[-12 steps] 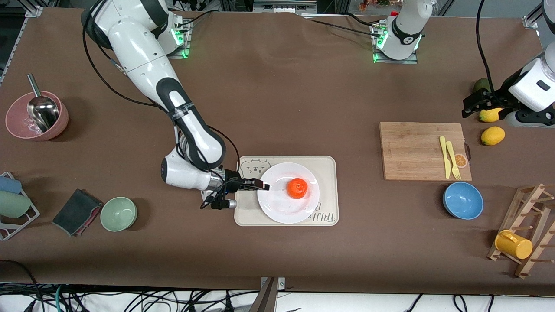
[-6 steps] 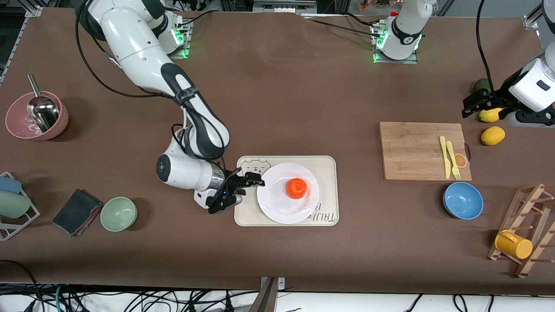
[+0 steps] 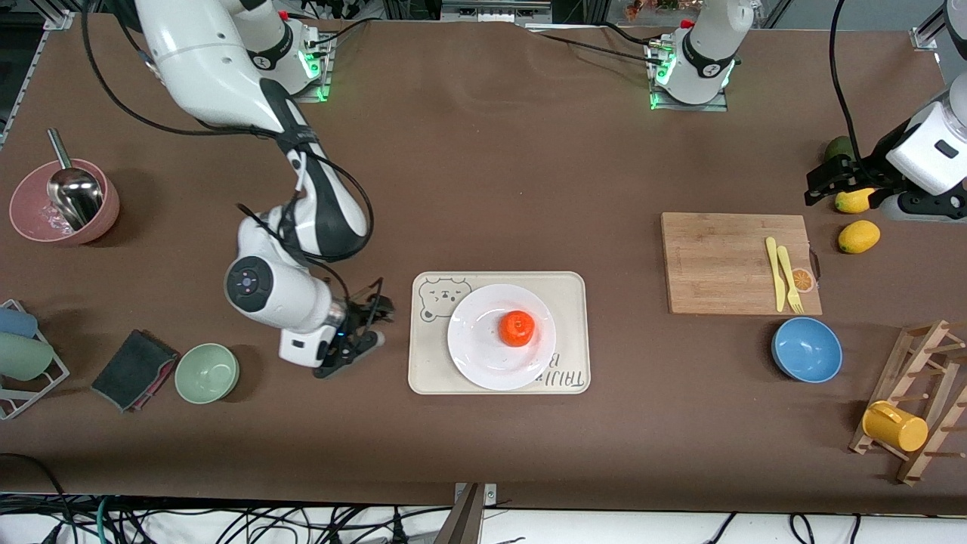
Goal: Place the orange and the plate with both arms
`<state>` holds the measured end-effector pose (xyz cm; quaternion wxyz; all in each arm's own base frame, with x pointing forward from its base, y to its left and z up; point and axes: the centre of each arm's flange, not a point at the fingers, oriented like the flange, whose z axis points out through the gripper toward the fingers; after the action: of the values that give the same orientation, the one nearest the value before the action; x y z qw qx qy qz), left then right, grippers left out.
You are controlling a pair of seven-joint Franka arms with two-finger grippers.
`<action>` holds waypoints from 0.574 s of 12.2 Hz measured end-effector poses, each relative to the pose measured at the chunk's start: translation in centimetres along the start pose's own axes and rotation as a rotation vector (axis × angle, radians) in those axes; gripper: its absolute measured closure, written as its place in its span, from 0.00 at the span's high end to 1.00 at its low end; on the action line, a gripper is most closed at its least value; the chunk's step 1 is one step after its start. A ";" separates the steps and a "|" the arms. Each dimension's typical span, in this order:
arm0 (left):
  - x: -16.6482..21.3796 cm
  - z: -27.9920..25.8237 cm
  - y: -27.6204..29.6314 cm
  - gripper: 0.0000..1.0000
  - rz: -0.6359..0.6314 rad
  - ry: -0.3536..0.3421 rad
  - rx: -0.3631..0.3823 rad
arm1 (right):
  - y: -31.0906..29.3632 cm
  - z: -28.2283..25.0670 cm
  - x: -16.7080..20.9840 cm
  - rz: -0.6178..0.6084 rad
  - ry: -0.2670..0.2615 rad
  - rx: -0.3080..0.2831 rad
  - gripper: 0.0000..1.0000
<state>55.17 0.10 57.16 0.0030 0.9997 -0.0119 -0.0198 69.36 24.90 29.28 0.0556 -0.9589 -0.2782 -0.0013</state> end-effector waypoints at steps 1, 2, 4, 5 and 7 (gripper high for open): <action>0.0 0.0 0.0 1.00 0.000 0.000 0.000 | 1.6 -2.3 -1.1 0.004 -0.046 -0.043 1.00; 0.0 0.0 0.0 1.00 0.000 0.000 0.000 | 3.6 -5.2 -2.4 0.023 -0.087 -0.081 1.00; 0.0 0.0 0.0 1.00 0.000 0.000 0.000 | 7.1 -11.5 -5.5 0.081 -0.154 -0.134 1.00; 0.0 0.0 0.0 1.00 0.000 -0.001 0.000 | 8.2 -14.7 -7.0 0.108 -0.179 -0.149 1.00; 0.0 0.0 0.0 1.00 0.000 -0.001 0.000 | 8.9 -20.0 -9.9 0.153 -0.219 -0.159 1.00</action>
<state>55.15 0.10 57.12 0.0030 0.9997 -0.0119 -0.0202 66.26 10.00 47.89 -0.0512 -0.9731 -0.2077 0.0858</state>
